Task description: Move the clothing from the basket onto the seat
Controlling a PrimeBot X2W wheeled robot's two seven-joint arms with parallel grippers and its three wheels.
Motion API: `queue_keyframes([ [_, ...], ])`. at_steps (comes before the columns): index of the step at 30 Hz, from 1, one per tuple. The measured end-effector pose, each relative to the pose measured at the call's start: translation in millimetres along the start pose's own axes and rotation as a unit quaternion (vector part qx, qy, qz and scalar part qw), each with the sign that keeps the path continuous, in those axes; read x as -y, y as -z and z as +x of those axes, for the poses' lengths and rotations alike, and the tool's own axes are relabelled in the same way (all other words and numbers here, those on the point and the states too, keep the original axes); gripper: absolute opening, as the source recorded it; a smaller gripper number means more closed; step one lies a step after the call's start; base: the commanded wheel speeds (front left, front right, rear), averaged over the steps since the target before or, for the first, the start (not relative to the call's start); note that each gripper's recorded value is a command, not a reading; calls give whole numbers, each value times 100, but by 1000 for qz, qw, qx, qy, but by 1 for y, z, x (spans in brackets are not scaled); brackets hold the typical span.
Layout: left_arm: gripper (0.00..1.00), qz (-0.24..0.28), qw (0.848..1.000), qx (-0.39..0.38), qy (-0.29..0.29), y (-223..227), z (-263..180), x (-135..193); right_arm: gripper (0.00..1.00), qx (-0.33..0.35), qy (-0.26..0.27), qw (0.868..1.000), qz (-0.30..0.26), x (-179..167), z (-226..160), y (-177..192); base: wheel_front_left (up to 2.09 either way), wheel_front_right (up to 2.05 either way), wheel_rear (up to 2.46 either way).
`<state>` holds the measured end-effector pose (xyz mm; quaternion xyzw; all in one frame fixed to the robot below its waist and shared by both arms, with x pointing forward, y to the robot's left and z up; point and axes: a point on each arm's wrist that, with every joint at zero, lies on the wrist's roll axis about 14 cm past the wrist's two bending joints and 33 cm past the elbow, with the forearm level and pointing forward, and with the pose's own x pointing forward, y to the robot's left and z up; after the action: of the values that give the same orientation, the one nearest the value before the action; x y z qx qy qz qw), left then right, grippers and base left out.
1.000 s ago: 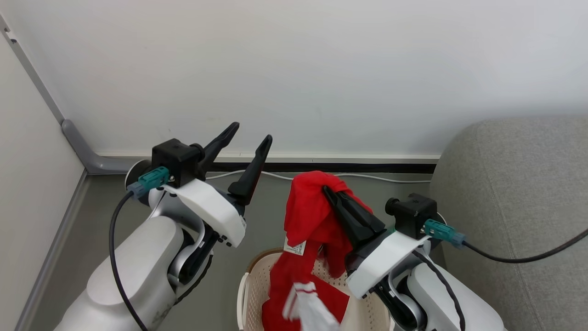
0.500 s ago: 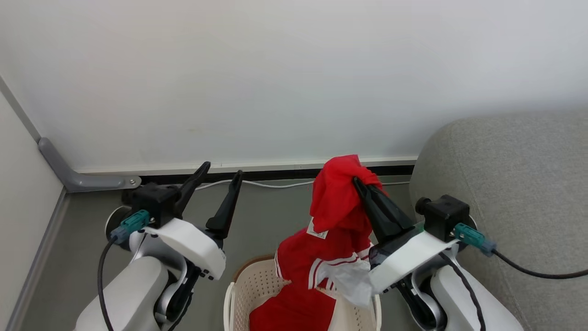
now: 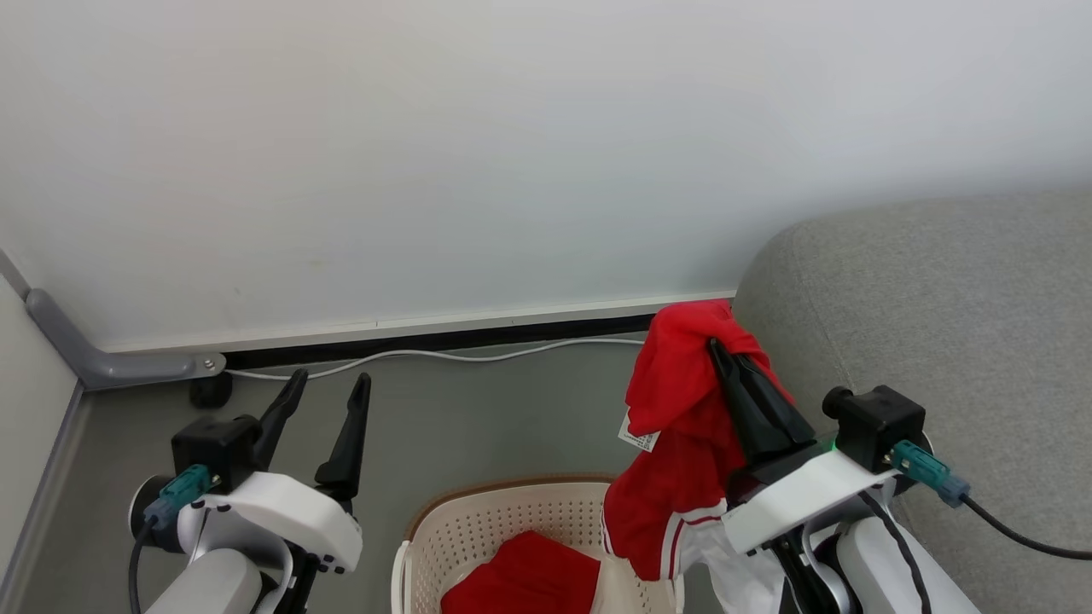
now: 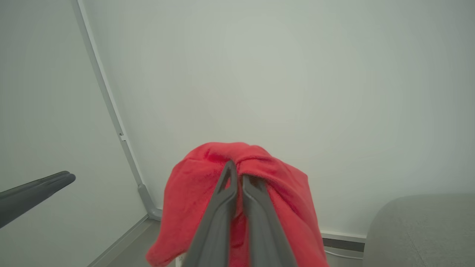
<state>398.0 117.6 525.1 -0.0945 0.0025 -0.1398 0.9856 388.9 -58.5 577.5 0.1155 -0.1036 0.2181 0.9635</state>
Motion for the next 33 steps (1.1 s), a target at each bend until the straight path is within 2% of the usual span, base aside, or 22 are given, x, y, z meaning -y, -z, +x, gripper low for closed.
queue_keyframes([
  [4,100,-4,1000,-1,-12,2,-4,-5,0,2,27,1000,0,15,-11,-1,0,0,0],
  [12,100,-9,1000,-8,27,11,-4,23,0,13,68,998,-6,38,-28,-9,0,0,0],
  [21,100,-12,991,-18,134,20,6,97,0,32,133,990,-29,73,-60,-27,0,0,0],
  [29,100,-23,968,-43,248,32,4,176,0,55,221,972,-54,115,-107,-49,0,0,0],
  [33,100,-25,958,-54,282,37,1,199,0,60,256,963,-59,129,-129,-54,0,0,0],
])
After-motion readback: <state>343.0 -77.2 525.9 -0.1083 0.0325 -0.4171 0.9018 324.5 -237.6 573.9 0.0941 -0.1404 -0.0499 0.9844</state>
